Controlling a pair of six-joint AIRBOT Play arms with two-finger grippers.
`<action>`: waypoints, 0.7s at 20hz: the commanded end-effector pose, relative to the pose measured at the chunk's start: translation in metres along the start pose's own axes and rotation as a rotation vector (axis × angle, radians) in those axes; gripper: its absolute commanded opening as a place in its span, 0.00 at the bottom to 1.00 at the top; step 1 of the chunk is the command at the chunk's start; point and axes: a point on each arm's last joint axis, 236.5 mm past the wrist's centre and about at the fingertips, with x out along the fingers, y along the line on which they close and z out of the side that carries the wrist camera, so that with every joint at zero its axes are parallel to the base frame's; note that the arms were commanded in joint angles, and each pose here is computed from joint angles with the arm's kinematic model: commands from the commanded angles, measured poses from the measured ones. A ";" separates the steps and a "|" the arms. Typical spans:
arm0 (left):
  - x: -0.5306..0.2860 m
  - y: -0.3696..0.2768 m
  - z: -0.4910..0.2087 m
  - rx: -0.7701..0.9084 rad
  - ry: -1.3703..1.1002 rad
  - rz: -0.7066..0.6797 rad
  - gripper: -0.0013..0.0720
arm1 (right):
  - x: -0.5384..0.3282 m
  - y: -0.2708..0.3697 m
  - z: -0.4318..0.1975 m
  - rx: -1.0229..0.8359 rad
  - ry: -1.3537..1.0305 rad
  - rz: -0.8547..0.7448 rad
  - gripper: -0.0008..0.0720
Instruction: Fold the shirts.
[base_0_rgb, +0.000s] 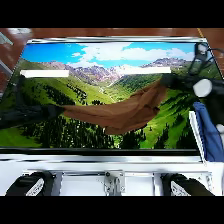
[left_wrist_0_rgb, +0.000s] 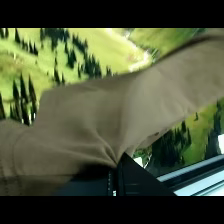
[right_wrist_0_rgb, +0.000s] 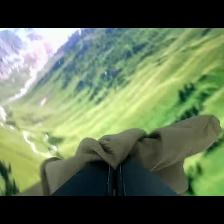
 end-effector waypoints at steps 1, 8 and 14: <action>0.036 0.022 -0.026 -0.089 0.074 0.007 0.07 | 0.079 -0.001 -0.019 0.259 0.013 0.066 0.10; 0.062 0.032 -0.029 -0.073 0.105 0.026 0.07 | 0.059 -0.047 -0.071 0.135 0.311 0.027 0.92; 0.062 0.032 -0.029 -0.068 0.105 0.024 0.07 | 0.013 -0.087 -0.186 0.396 0.696 0.040 0.90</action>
